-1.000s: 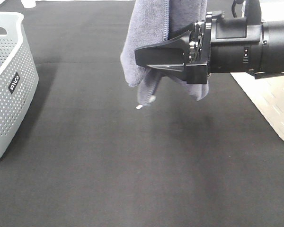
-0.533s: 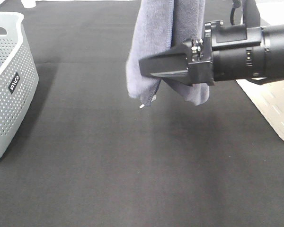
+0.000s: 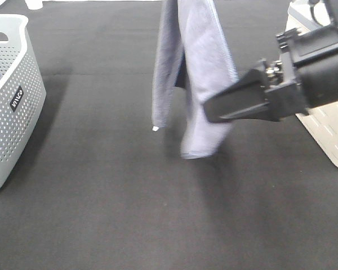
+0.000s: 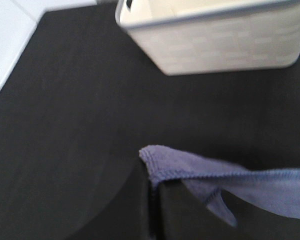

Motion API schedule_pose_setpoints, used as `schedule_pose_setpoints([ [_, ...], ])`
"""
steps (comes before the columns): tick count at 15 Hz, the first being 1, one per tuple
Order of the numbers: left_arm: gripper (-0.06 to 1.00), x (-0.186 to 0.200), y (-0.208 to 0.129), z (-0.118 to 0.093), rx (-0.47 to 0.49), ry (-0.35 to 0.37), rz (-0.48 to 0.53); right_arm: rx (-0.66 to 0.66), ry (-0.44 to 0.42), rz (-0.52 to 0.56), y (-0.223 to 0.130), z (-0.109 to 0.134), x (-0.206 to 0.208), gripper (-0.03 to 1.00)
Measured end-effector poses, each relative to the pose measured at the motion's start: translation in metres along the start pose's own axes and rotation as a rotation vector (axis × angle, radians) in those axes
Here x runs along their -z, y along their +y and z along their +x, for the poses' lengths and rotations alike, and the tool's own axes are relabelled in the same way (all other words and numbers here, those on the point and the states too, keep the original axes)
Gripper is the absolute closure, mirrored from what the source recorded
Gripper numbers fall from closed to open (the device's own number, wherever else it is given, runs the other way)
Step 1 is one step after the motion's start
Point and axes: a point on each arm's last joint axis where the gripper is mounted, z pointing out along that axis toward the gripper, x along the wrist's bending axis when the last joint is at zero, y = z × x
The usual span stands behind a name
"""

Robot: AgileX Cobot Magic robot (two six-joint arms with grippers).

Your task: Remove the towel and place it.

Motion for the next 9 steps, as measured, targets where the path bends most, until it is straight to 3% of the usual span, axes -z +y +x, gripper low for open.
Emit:
schedule_pose_setpoints([
  [2,0.94,0.001,-0.01,0.0,0.083,0.007,0.113,0.009,-0.178,0.157,0.017,-0.006,0.024,0.96],
  [5,0.94,0.001,-0.015,0.001,0.259,0.027,0.162,0.064,-0.395,0.206,0.044,-0.012,0.055,0.96],
  [7,0.94,-0.001,-0.017,0.004,0.364,0.081,0.18,0.093,-0.432,0.219,0.056,-0.018,0.058,0.96],
  [9,0.94,-0.011,-0.023,0.009,0.385,0.137,0.217,0.116,-0.445,0.257,0.064,-0.032,0.049,0.96],
])
